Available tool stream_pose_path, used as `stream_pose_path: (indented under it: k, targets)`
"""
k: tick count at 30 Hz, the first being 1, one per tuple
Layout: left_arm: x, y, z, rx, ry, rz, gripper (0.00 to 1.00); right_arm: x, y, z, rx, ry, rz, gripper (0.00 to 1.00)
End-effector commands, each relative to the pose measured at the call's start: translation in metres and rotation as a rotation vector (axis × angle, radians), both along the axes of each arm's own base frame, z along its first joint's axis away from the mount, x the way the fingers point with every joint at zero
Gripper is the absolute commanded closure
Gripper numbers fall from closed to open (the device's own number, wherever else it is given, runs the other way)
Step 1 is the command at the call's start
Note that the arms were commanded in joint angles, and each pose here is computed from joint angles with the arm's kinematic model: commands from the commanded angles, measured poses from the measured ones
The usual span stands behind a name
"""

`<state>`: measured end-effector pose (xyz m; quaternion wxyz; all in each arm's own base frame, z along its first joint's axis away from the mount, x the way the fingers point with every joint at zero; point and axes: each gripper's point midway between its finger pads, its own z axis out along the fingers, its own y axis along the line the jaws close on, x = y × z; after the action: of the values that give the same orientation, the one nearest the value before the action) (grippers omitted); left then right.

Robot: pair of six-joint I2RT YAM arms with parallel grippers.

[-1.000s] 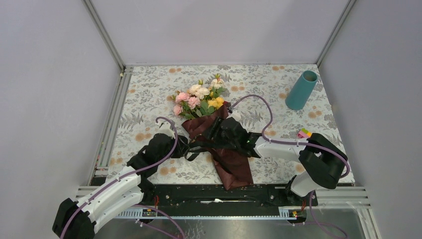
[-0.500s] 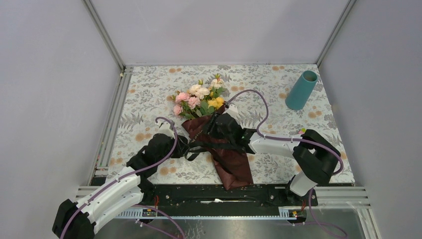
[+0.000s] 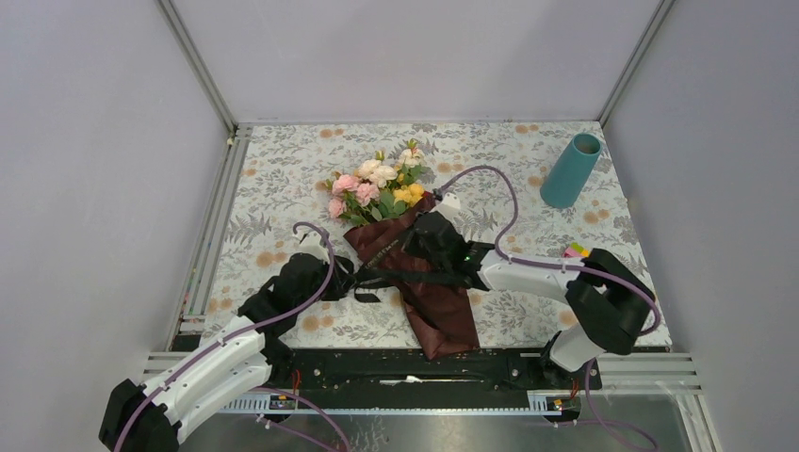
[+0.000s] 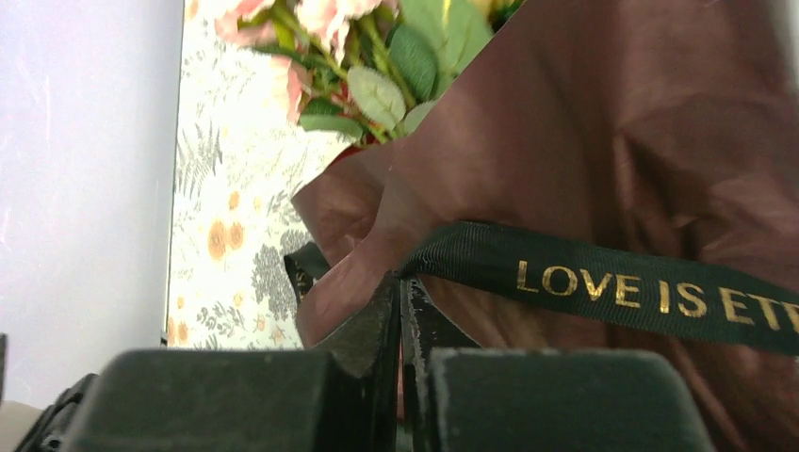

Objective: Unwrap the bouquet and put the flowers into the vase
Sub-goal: Place the ribbon at the center of the board.

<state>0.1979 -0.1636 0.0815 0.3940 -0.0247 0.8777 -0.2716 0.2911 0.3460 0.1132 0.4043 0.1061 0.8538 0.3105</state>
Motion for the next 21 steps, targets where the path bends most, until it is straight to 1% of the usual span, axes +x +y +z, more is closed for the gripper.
stream_pose_path:
  k: [1, 7, 13, 21]
  targets:
    - [0.01, 0.005, 0.018, -0.009, -0.033, 0.051, 1.0, 0.019, -0.043, 0.03, 0.006, -0.089, -0.125, 1.0]
    - [0.016, 0.015, 0.016, 0.006, -0.017, 0.114, 1.0, 0.023, -0.095, 0.033, -0.027, -0.11, -0.214, 1.0]
    - [0.023, 0.014, 0.015, -0.011, 0.005, 0.133, 1.0, 0.025, -0.141, 0.021, -0.079, -0.093, -0.293, 1.0]
    - [0.037, 0.022, 0.009, -0.013, 0.04, 0.206, 1.0, 0.026, -0.184, 0.003, -0.153, -0.052, -0.343, 1.0]
